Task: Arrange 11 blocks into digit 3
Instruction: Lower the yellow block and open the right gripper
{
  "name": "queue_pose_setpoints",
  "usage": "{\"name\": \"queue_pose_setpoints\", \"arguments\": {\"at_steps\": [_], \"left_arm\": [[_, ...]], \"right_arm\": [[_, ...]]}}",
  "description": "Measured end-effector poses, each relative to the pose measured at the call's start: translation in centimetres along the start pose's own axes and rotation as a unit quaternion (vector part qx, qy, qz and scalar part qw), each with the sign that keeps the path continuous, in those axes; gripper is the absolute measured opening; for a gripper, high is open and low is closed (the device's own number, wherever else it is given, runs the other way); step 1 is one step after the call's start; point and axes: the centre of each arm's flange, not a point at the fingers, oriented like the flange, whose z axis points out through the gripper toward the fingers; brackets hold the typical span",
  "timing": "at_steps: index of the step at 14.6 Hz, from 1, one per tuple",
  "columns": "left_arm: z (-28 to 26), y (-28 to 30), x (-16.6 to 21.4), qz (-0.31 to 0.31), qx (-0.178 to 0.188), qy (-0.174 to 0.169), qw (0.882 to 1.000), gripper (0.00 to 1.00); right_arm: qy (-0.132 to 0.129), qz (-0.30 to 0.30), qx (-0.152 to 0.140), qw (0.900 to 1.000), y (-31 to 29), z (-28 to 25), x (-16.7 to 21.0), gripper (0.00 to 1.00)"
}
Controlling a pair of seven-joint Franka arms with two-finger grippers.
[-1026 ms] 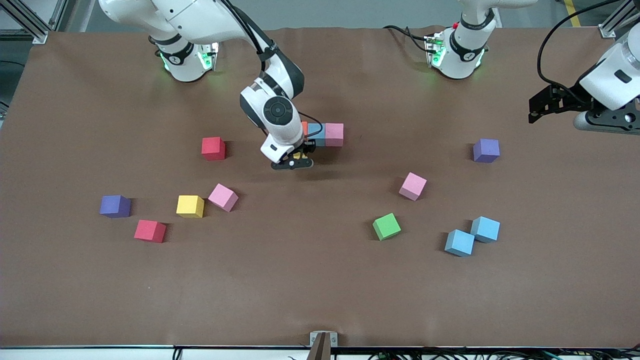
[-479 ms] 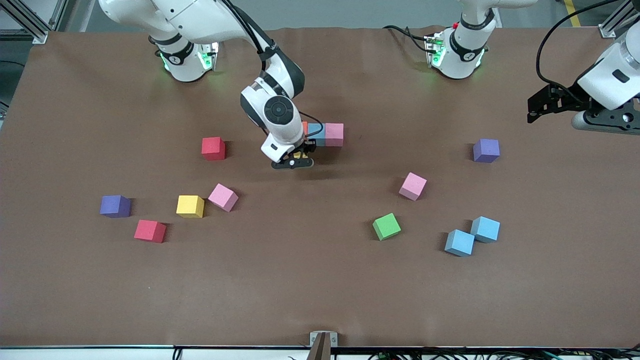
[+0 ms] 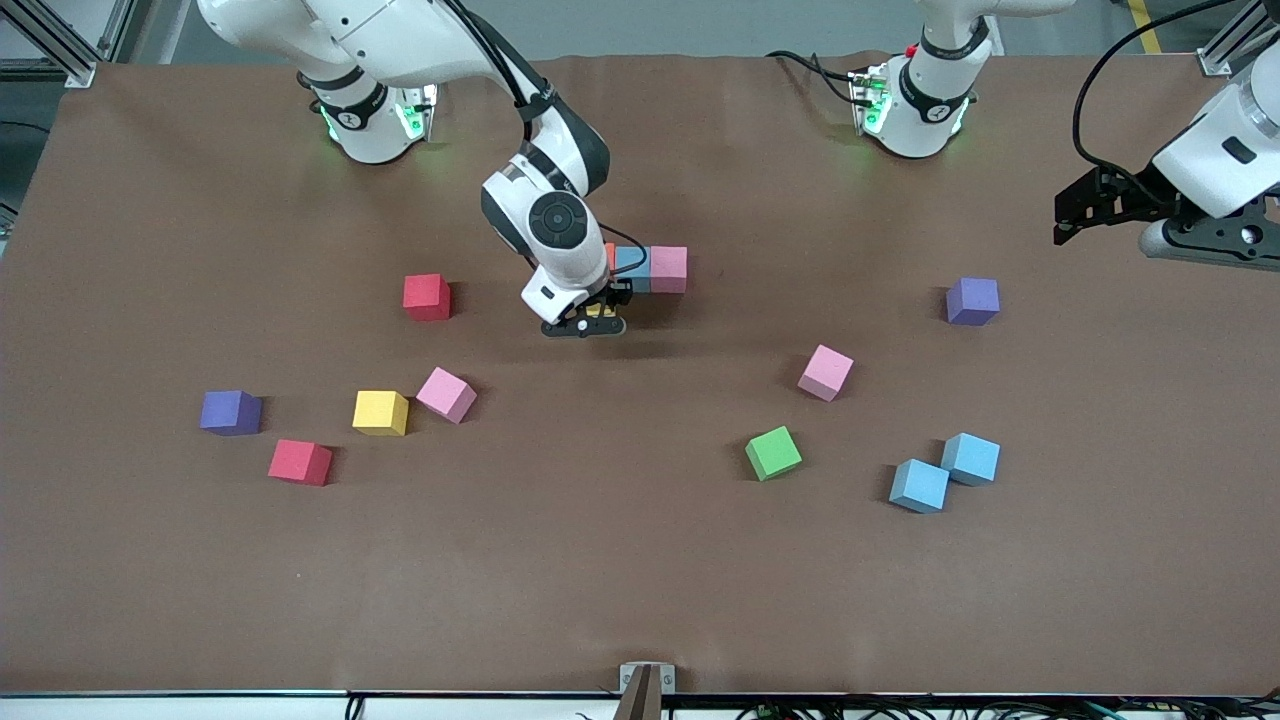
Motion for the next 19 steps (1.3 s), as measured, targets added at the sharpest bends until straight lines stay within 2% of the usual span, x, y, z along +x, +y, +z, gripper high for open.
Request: {"name": "queue_pose_setpoints", "arguments": {"at_steps": [19], "left_arm": [[0.00, 0.37, 0.02, 0.005, -0.006, 0.000, 1.000, 1.00]], "right_arm": [[-0.003, 0.000, -0.002, 1.000, 0.05, 0.06, -0.07, 0.56]]}}
